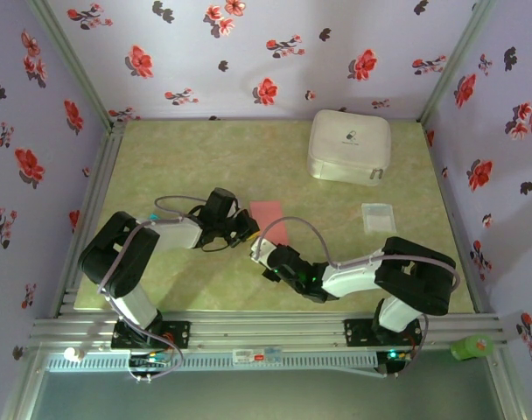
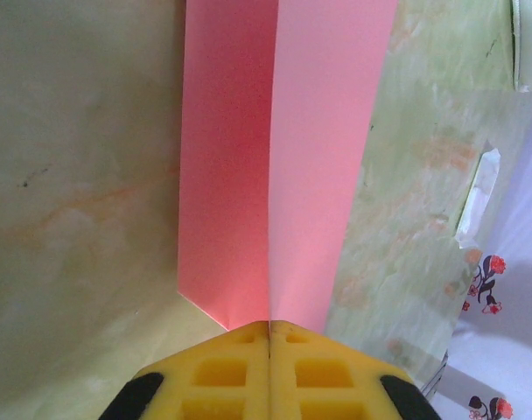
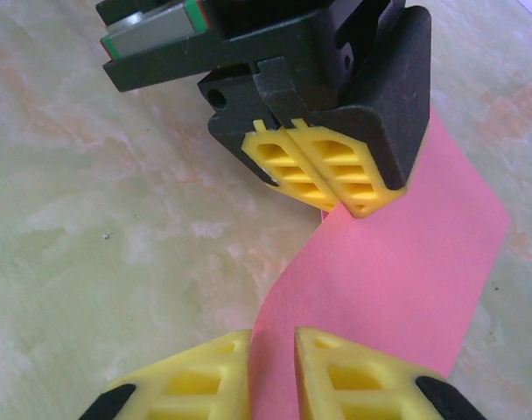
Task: Fold a paper plane with a square sheet of paper (pick it up from the middle)
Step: Third fold the triangle at the center of the table.
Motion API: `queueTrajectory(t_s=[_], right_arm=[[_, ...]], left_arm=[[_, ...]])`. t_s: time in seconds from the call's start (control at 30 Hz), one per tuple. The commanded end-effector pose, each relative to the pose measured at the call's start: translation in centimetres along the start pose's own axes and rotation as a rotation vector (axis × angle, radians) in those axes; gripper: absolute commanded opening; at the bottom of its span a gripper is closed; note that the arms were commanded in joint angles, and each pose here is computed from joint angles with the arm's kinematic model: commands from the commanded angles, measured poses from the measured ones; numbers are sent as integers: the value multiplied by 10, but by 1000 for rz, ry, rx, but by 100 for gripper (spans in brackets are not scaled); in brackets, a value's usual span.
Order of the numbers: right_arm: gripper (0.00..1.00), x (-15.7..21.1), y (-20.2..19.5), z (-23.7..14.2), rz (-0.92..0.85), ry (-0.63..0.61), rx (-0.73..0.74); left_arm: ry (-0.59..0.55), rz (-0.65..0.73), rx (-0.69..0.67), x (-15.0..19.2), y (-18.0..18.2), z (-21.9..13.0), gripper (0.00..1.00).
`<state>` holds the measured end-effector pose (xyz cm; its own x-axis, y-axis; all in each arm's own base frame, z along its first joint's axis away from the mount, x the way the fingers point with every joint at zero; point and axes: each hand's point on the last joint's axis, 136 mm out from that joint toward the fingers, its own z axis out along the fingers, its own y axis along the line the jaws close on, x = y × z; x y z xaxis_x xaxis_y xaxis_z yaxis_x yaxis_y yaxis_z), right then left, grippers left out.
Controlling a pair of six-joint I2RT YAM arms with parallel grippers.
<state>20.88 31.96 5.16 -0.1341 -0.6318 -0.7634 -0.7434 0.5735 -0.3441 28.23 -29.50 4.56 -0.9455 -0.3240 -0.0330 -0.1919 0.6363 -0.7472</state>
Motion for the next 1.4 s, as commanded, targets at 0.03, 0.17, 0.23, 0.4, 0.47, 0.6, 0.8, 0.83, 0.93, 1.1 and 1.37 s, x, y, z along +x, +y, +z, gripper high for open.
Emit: queueTrajectory(t_s=[0.03, 0.17, 0.23, 0.4, 0.47, 0.6, 0.8, 0.83, 0.93, 1.1, 1.37], right_arm=[[14, -1, 0, -3, 31, -16, 5], [7, 0, 1, -3, 34, -12, 0], [4, -2, 2, -3, 37, -18, -4], [0, -2, 1, -3, 44, -16, -4], [0, -3, 1, -3, 49, -15, -3], [0, -2, 0, -4, 75, -13, 0], [0, -7, 9, -9, 256, -4, -176], [0, -7, 11, -8, 298, 6, -217], [0, -11, 14, -8, 411, 13, -331], [0, -19, 21, -5, 553, 47, -501], [0, -27, 13, 1, 687, 60, -585]], left_arm=[[0, -11, 13, 1, 0, -3, 6], [-1, -10, 15, 1, -1, -4, 7], [2, -11, 12, 2, 0, -4, 7], [1, -10, 11, 2, 1, -4, 8], [-1, -13, 6, 2, 2, -4, 8], [-16, -15, -4, 0, 4, -7, 17], [-141, 58, -79, -20, -2, -45, 33], [-151, 71, -93, -23, -2, -51, 33], [-176, 90, -109, -34, -6, -66, 35], [-179, 146, -70, -49, -27, -73, 36], [-56, 219, -27, -57, -55, -43, 33]])
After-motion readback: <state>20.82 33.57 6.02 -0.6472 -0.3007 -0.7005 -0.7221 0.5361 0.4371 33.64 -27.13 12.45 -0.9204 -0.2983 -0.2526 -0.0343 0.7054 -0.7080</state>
